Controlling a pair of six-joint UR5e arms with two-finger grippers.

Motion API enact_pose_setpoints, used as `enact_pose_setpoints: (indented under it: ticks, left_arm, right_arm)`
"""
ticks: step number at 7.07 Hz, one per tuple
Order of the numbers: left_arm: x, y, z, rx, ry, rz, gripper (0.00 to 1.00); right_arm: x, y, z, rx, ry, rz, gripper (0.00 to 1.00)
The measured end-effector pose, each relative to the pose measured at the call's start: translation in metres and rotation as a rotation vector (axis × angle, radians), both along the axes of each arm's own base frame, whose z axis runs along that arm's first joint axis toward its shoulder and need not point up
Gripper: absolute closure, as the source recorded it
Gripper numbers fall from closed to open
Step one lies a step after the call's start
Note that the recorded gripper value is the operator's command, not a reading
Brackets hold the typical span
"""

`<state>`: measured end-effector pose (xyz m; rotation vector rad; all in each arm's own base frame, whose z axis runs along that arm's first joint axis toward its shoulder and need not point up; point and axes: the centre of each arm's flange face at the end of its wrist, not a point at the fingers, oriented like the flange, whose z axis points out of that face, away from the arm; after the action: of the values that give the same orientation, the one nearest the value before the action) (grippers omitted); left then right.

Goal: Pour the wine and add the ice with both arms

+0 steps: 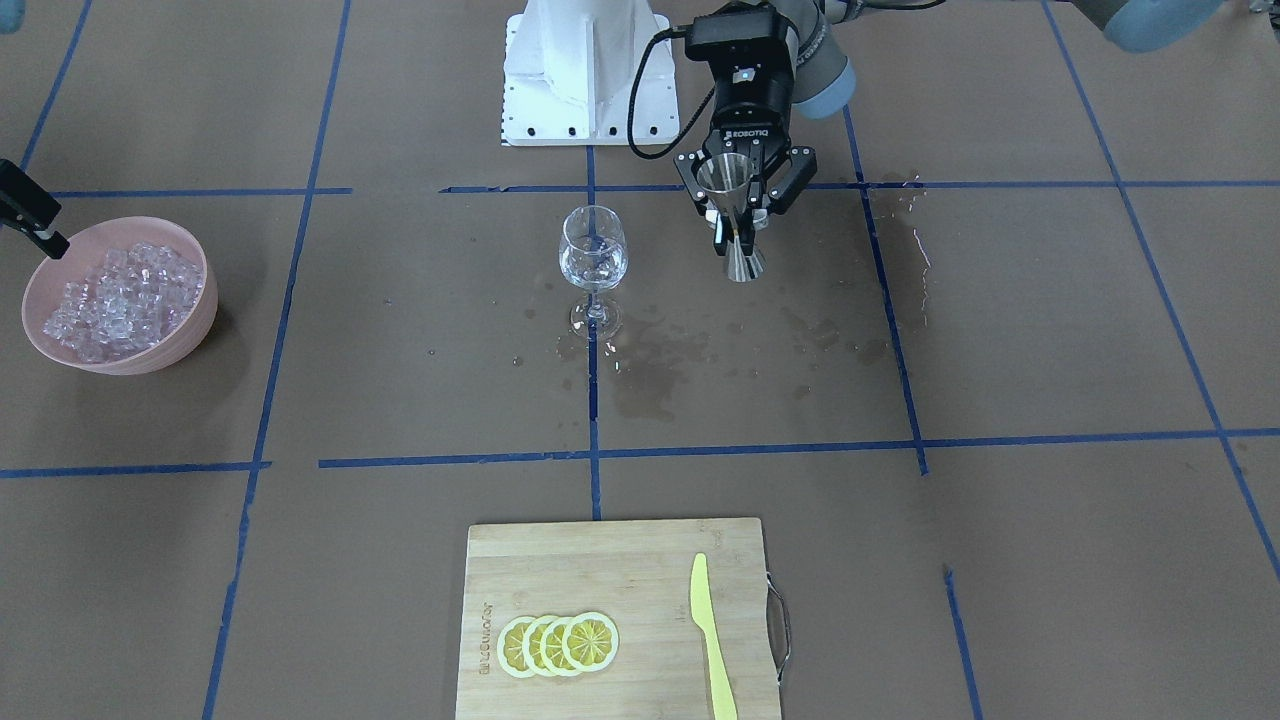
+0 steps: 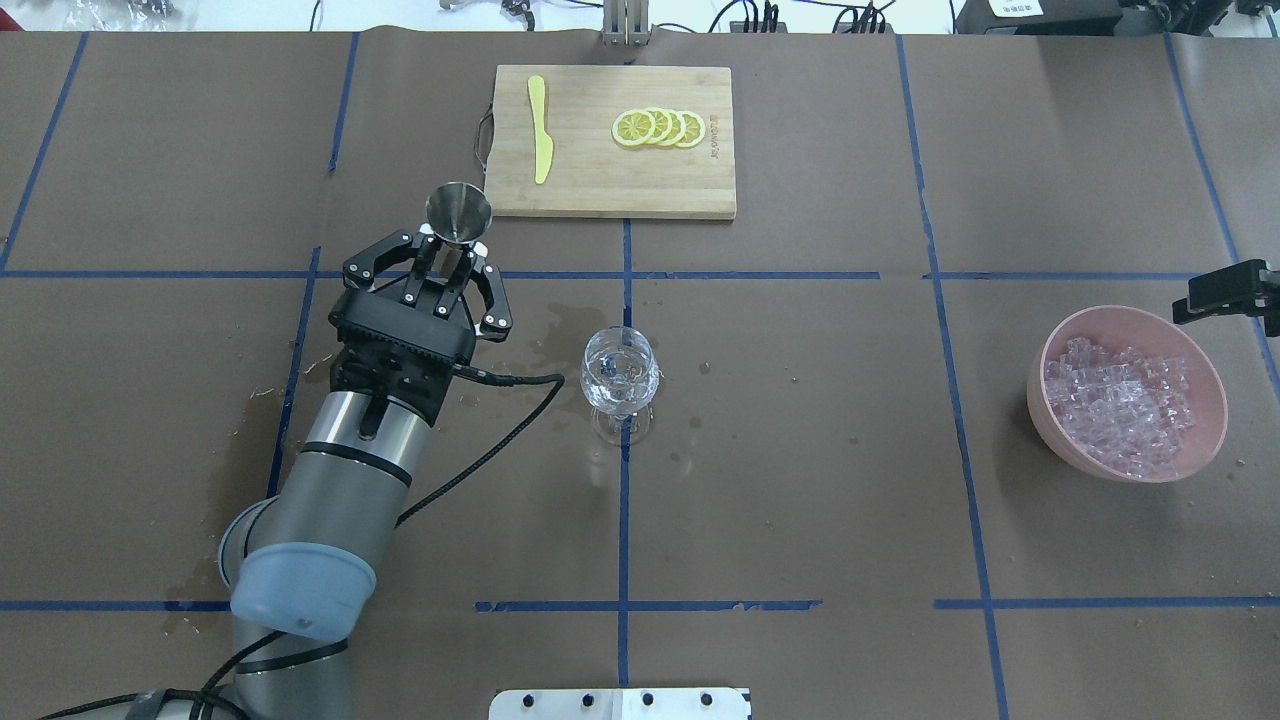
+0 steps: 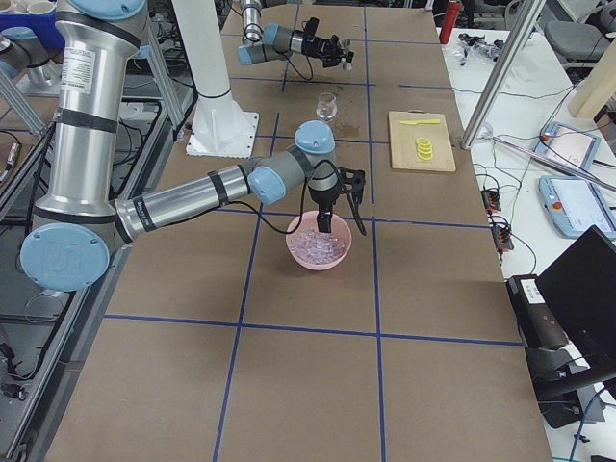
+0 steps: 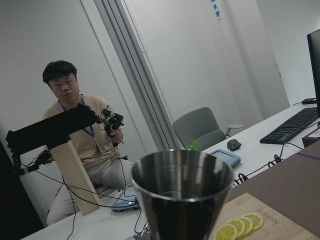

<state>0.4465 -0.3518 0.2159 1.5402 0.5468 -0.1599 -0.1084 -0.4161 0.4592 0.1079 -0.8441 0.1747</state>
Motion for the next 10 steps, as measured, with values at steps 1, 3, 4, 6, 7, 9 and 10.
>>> enact_pose_setpoints:
  ticks: [1, 3, 4, 6, 7, 9, 10]
  left_arm:
    - [-0.008, -0.009, 0.008, 0.001, 0.007, 0.010, 1.00]
    - [-0.017, -0.013, 0.024, -0.010, 0.011, 0.018, 1.00]
    - [-0.024, -0.010, 0.031, -0.027, 0.071, 0.041, 1.00]
    - [-0.033, -0.004, 0.028, -0.060, 0.226, 0.104, 1.00]
    - [-0.034, -0.003, 0.030, -0.074, 0.264, 0.123, 1.00]
    - [-0.039, 0.000, 0.061, -0.108, 0.231, 0.130, 1.00]
    - [-0.044, -0.001, 0.079, -0.122, 0.198, 0.123, 1.00]
  right_arm:
    - [0.000, 0.000, 0.000, 0.000, 0.000, 0.000, 0.00]
    - [-0.001, 0.000, 0.001, -0.003, 0.001, -0.002, 0.00]
    - [-0.001, 0.000, 0.002, -0.003, 0.001, -0.002, 0.00]
    - [-0.001, 0.000, 0.002, -0.004, 0.002, -0.002, 0.00]
    - [-0.001, 0.000, 0.003, -0.005, 0.002, -0.003, 0.00]
    - [-0.002, 0.000, 0.003, -0.005, 0.003, -0.004, 0.00]
    - [-0.003, 0.000, 0.004, -0.006, 0.004, -0.006, 0.00]
